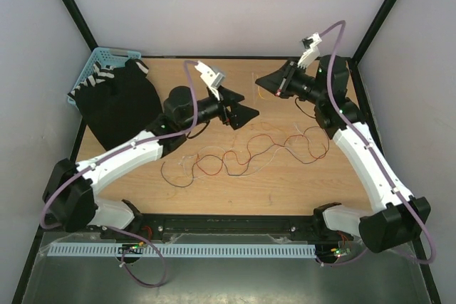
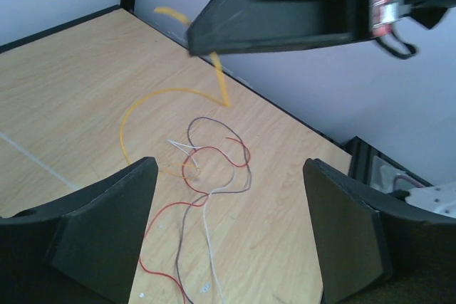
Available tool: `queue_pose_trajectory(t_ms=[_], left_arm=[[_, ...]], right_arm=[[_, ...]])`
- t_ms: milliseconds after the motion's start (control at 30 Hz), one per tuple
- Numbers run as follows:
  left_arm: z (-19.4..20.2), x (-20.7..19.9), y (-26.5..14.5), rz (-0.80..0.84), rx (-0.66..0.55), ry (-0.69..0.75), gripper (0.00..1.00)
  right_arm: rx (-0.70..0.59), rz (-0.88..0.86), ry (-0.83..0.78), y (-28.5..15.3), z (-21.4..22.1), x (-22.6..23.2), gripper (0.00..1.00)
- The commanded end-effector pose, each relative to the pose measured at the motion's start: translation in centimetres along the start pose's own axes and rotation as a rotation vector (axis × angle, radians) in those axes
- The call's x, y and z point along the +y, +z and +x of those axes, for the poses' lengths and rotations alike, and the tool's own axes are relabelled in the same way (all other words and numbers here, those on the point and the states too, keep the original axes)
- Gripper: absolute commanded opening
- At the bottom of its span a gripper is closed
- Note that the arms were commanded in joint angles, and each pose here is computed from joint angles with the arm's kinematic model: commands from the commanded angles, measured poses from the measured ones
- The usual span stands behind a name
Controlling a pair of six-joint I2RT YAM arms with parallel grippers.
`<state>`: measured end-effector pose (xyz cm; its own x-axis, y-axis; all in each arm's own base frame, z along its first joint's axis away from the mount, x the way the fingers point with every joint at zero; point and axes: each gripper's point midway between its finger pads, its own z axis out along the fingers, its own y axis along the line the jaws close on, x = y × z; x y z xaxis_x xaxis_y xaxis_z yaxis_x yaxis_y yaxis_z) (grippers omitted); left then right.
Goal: Zip-tie the wires
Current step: Straighten the cable at the center of the board.
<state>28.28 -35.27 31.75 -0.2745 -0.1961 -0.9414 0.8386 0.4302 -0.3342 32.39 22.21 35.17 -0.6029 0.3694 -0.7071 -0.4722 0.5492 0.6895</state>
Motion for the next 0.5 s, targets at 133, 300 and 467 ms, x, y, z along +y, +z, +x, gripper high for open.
queue_pose_trajectory(t_ms=[133, 300, 467], left_arm=[[-3.7, -1.7, 2.5, 0.029, -0.164, 0.101, 0.77], [-4.8, -2.7, 2.8, 0.063, -0.227, 0.099, 0.72], [-5.4, -3.8, 3.2, 0.096, -0.259, 0.102, 0.66]], right_arm=[[-0.098, -0.097, 0.043, -1.8, -1.5, 3.4, 0.02], [-0.097, -0.097, 0.053, -2.2, -1.0, 3.3, 0.02], [-0.096, -0.109, 0.068, -2.4, -0.8, 3.5, 0.02]])
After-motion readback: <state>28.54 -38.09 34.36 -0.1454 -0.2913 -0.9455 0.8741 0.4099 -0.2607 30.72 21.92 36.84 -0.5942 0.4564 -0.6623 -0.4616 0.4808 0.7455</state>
